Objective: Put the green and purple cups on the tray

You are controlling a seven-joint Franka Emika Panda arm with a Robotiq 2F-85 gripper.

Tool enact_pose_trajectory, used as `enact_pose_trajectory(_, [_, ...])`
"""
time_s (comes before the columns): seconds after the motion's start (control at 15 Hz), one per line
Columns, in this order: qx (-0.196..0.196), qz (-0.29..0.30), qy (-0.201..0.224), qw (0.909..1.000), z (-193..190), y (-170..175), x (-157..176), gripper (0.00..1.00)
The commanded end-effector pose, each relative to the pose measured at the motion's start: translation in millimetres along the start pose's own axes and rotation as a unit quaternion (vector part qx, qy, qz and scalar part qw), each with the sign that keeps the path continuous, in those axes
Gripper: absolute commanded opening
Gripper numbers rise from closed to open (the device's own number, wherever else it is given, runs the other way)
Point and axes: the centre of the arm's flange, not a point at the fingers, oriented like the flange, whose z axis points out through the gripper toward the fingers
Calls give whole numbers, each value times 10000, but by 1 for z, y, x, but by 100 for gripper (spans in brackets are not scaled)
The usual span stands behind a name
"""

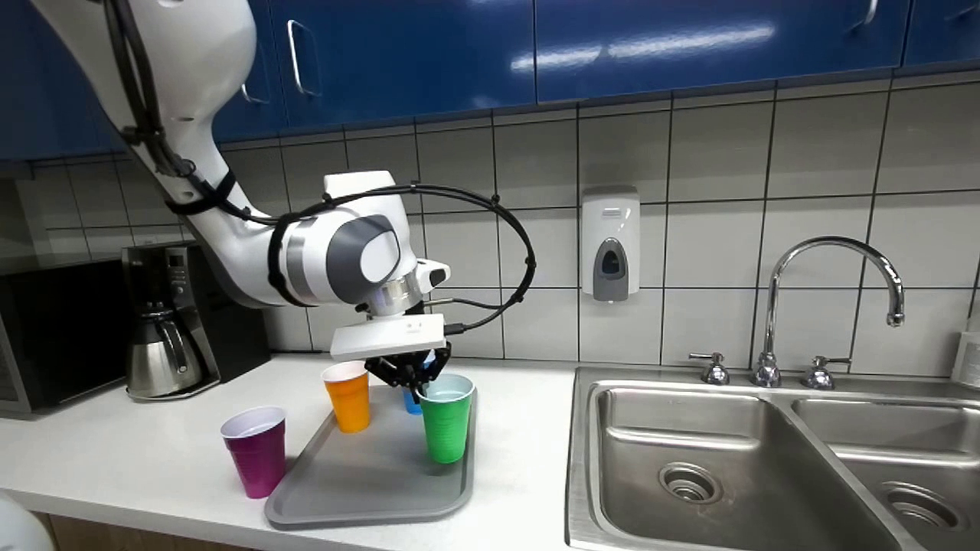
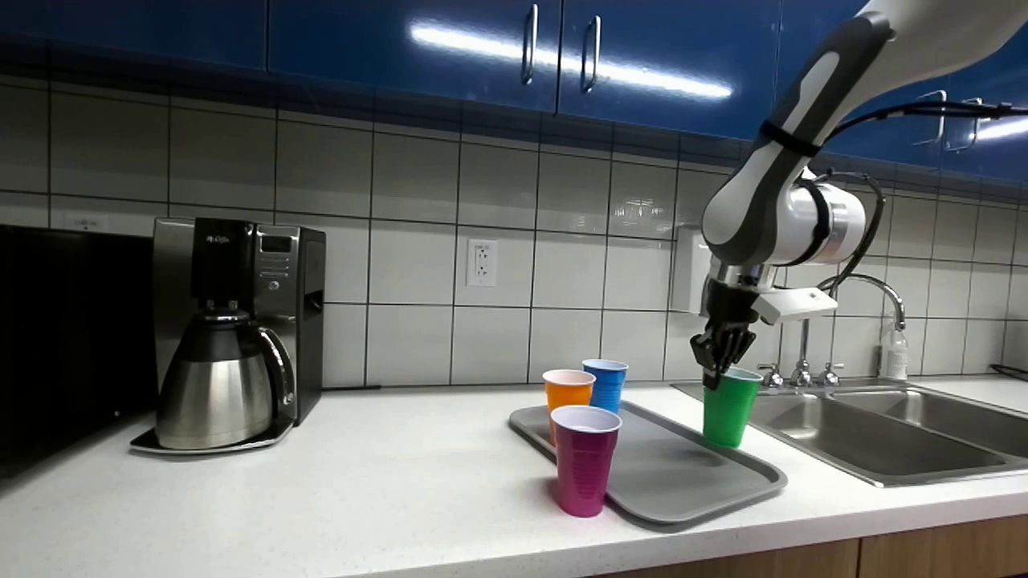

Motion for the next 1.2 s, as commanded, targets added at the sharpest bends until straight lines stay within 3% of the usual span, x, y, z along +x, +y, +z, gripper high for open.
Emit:
enact_pose_trajectory(0.0, [-188, -329, 163, 9991, -4, -11, -14, 1])
enact_pose_trajectory(1.13, [-195, -689, 29, 9974, 11, -28, -23, 1])
